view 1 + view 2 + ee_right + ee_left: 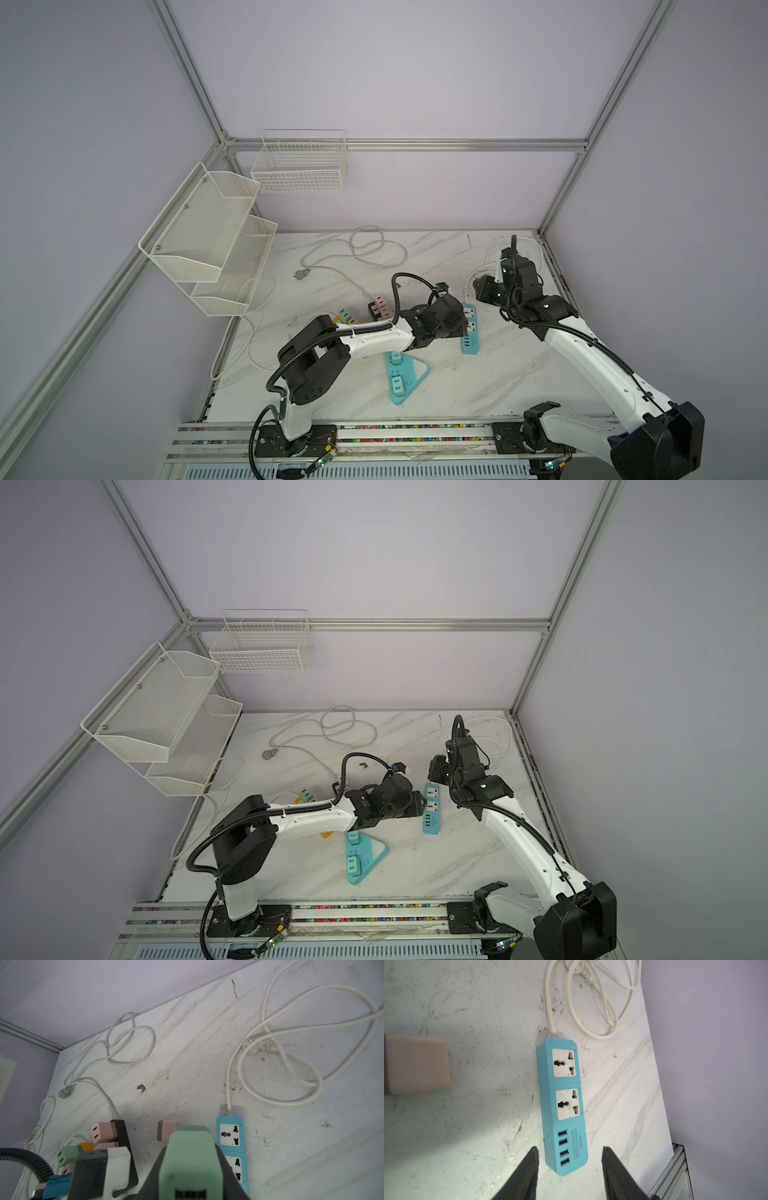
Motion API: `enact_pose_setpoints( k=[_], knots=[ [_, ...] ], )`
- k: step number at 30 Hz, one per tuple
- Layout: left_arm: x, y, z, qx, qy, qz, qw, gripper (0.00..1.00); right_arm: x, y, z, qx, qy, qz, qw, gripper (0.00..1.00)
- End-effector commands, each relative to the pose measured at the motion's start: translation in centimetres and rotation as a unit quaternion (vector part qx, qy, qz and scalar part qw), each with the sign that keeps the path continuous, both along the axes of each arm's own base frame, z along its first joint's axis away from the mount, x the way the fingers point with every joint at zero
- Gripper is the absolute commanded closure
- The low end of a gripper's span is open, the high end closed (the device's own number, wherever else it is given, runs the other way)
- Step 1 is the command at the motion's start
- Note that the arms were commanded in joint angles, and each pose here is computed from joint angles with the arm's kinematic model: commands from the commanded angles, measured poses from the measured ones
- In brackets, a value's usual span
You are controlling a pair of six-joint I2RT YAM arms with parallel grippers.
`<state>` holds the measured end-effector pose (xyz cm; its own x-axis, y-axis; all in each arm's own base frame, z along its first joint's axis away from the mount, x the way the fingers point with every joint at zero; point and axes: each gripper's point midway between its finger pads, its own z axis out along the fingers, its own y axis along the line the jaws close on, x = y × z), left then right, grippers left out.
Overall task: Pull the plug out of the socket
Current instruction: 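Release the green adapter by the pink plug while the left gripper moves away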
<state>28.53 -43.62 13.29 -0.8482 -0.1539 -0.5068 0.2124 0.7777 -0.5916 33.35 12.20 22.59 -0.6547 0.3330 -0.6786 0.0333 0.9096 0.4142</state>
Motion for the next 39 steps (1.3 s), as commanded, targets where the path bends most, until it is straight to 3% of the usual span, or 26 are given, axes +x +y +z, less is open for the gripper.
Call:
enact_pose_setpoints(
  k=[1,12,22,39],
  knots=[
    [-0.4,2.5,0.9,0.010,-0.026,0.016,0.999,0.50,-0.9,0.1,0.0,0.018,0.003,0.003,1.000,0.89],
    [-1.2,8.3,3.3,0.019,-0.056,0.063,0.996,0.50,-0.6,4.2,-3.2,0.098,0.015,0.079,0.992,0.88],
    [-0.5,11.0,3.3,0.020,-0.055,0.082,0.995,0.50,-0.5,6.5,-8.2,0.154,0.046,0.106,0.981,0.87],
    [-0.1,12.4,2.1,0.006,-0.036,0.100,0.994,0.50,2.3,9.5,-14.2,0.137,0.084,0.091,0.983,0.87]
  ],
)
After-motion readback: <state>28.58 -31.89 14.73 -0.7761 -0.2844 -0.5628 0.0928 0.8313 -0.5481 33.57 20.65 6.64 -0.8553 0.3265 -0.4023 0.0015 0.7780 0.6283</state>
